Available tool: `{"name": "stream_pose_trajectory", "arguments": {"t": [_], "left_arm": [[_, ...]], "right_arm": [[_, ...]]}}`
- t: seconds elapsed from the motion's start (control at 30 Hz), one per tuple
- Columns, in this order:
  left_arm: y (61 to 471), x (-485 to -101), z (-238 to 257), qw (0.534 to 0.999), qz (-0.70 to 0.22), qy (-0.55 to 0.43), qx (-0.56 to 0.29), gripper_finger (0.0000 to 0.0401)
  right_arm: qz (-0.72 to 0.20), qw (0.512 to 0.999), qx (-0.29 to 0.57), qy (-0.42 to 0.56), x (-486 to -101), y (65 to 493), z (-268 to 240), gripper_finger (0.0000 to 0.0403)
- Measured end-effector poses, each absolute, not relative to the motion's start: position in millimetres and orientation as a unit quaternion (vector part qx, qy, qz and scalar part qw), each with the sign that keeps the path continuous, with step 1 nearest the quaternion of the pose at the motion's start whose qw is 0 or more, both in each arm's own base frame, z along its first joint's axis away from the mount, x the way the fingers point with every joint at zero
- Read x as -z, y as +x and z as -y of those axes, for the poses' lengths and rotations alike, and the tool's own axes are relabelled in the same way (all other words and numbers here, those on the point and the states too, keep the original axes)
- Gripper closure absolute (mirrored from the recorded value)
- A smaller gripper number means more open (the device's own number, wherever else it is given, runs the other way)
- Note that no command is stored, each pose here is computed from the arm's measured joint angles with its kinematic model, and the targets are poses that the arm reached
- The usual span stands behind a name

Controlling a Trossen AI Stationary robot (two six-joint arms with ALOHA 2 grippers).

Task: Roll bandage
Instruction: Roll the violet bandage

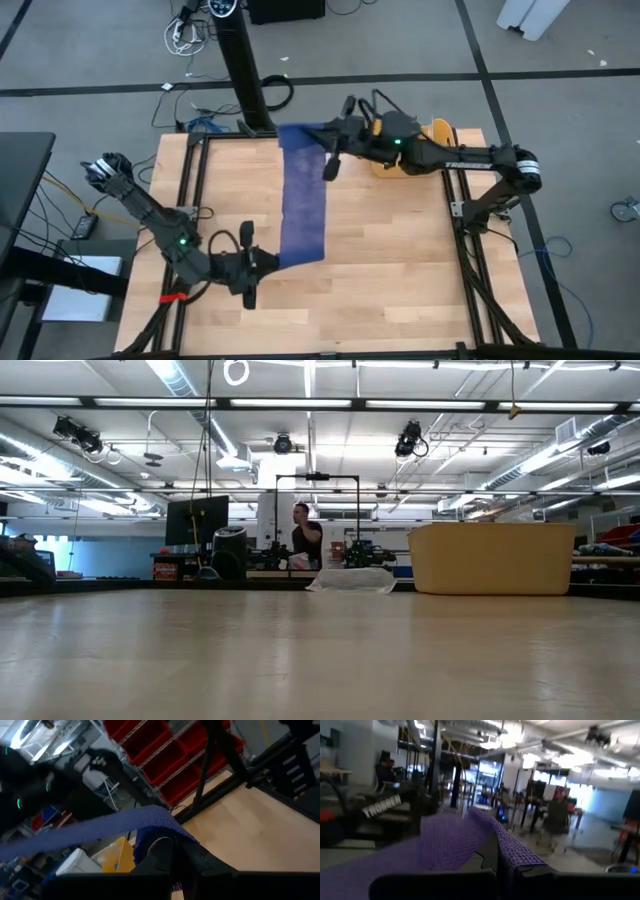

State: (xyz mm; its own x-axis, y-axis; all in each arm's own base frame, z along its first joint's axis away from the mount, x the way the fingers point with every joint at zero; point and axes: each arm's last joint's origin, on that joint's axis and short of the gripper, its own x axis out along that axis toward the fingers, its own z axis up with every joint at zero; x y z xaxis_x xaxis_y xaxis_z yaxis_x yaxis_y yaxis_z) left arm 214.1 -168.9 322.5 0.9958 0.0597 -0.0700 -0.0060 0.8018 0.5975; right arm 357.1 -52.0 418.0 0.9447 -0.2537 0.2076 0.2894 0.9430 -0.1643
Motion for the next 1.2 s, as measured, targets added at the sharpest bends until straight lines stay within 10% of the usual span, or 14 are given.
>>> {"name": "stream_pose_trajectory", "arguments": {"t": [0.67, 1.2], "left_arm": [[212, -336, 180, 0.946, -0.042, 0.32, -0.006, 0.0383], [210, -349, 182, 0.949, -0.037, 0.314, -0.004, 0.0382]], "right_arm": [[-0.041, 0.988, 0.142, 0.04, -361, 388, 61, 0.0264], [-0.058, 0.968, 0.065, 0.236, -366, 376, 66, 0.0247]]}}
